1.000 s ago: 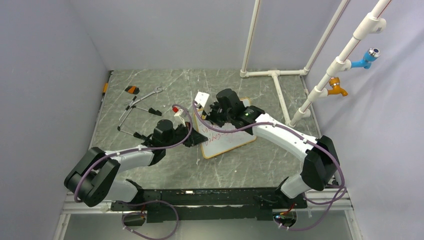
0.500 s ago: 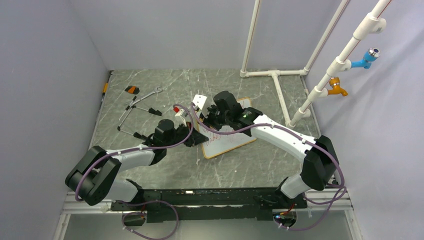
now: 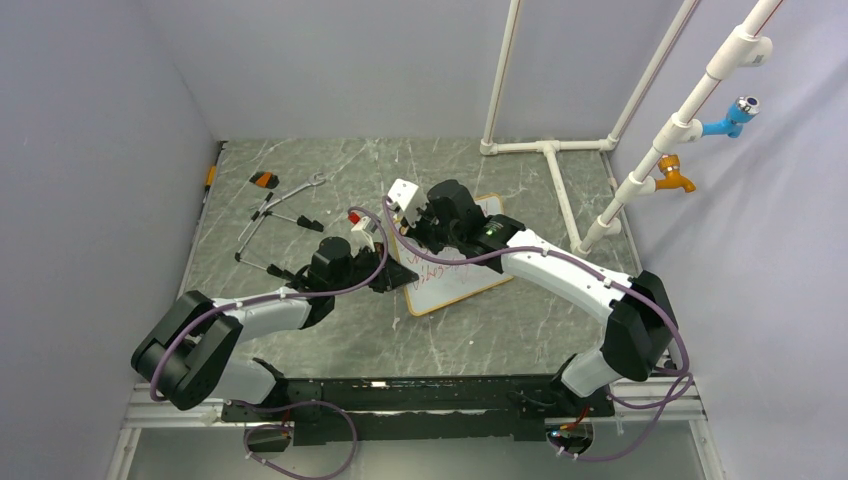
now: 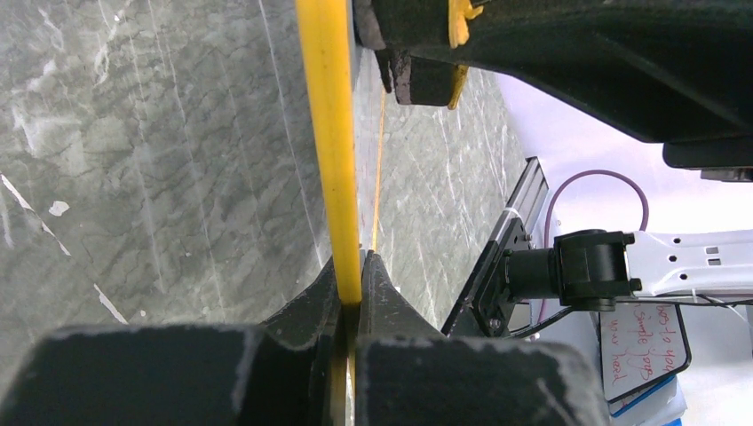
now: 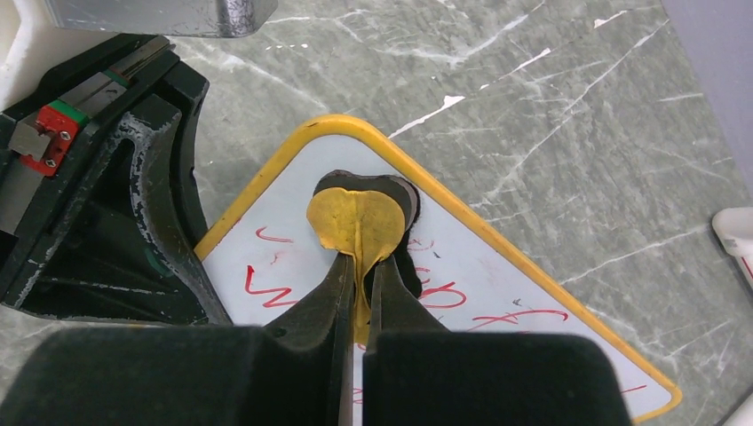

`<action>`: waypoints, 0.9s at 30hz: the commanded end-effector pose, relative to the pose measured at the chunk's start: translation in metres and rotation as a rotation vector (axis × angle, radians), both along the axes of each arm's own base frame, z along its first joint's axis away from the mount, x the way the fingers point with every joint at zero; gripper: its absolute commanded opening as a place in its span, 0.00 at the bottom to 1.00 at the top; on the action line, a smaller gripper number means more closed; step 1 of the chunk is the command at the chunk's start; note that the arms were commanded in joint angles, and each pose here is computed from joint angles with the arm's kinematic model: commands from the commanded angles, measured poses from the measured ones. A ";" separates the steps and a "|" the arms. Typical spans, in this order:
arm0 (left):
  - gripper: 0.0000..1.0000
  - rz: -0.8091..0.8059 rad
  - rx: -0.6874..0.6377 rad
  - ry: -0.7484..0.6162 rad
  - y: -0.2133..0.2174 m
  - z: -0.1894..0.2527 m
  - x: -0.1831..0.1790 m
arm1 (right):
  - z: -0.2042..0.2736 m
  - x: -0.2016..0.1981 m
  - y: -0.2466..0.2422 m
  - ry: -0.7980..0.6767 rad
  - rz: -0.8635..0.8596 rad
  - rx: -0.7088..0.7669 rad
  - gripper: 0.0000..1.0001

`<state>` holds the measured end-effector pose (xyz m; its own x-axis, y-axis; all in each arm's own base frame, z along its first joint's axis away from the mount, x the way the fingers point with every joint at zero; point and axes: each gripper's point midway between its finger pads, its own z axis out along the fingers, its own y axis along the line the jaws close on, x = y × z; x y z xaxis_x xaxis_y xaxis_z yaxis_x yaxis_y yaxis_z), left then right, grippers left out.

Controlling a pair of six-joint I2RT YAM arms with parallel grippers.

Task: Erase the whiteboard
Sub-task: Erase the whiteboard at the center of the board.

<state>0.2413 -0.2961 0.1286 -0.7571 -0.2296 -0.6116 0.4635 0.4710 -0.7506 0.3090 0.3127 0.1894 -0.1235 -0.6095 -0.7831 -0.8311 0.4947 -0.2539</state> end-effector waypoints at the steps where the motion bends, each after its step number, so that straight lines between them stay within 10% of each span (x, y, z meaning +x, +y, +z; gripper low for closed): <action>1: 0.00 -0.096 -0.055 -0.167 -0.018 0.038 -0.006 | 0.008 0.028 -0.012 -0.079 -0.110 -0.014 0.00; 15: 0.00 -0.082 -0.040 -0.182 -0.013 0.036 -0.007 | -0.017 -0.035 0.012 0.117 0.276 -0.011 0.00; 27: 0.00 -0.081 -0.024 -0.199 -0.011 0.036 -0.006 | -0.005 0.008 -0.015 0.029 0.038 0.032 0.00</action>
<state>0.2392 -0.2950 0.1283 -0.7496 -0.2211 -0.6239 0.4702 0.4855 -0.7370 0.3011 0.3116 0.1852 -0.0925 -0.6016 -0.7934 -0.8974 0.3956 -0.1954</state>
